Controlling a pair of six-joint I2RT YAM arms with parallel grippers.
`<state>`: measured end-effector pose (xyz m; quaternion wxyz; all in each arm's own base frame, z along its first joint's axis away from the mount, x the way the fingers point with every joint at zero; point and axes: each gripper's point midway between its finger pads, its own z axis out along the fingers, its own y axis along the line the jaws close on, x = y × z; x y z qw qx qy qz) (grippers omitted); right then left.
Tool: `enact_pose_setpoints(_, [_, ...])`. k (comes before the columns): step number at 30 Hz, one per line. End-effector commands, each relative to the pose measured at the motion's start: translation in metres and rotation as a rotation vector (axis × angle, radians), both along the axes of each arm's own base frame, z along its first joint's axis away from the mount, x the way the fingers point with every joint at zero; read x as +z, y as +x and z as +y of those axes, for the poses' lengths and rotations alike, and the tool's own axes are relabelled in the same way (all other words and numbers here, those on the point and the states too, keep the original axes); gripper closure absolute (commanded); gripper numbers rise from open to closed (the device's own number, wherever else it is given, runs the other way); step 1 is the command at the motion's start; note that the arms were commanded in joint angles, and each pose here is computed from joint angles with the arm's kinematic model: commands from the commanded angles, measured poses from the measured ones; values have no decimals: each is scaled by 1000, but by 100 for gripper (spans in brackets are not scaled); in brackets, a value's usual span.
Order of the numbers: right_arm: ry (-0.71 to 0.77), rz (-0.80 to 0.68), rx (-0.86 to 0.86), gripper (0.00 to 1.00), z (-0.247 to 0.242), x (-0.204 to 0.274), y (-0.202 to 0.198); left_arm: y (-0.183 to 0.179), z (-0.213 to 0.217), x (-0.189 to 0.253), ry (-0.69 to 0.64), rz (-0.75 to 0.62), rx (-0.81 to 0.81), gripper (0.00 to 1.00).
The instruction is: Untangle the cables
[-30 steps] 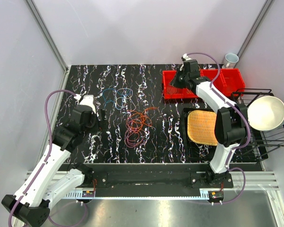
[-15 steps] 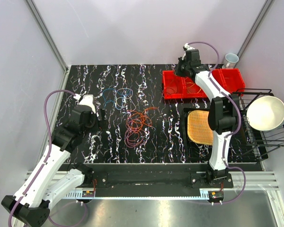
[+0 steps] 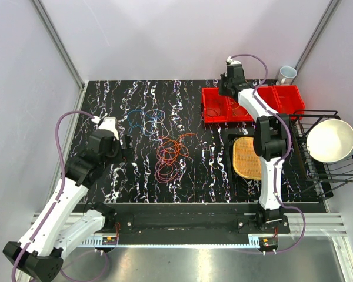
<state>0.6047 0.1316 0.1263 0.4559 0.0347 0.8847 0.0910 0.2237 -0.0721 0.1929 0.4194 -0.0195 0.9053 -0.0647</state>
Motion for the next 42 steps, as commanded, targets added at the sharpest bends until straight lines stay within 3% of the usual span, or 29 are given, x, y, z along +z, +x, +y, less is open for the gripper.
enact_pose_setpoints(1, [15, -50, 19, 100, 13, 3, 5, 6, -5, 3, -17, -26, -25, 1])
enact_pose_setpoints(13, [-7, 7, 64, 100, 28, -36, 10, 6, -4, 4, -19, -29, -21, 1])
enact_pose_setpoints(17, [-20, 9, 61, 100, 27, -32, 15, 6, -5, 4, -20, -28, -25, 1])
enact_pose_setpoints(24, [-14, -52, 63, 98, 30, 19, 15, 5, -5, 5, -22, -35, -25, 1])
enact_pose_setpoints(26, [-19, -44, 63, 93, 29, 25, 11, 5, -5, 6, -24, -38, -23, 1])
enact_pose_setpoints(28, [-28, -30, 64, 65, 28, 34, 6, 5, -3, 7, -21, -42, -20, 1])
enact_pose_setpoints(30, [-43, -39, 44, 50, 24, 49, 7, 5, -3, 7, -22, -44, -18, 1])
enact_pose_setpoints(35, [-83, -8, 12, 42, 13, 71, -3, 3, -2, 11, -29, -61, -16, 1])
enact_pose_setpoints(42, [-43, -58, -22, 26, 7, 143, -25, 3, -2, 11, -29, -63, -13, 1])
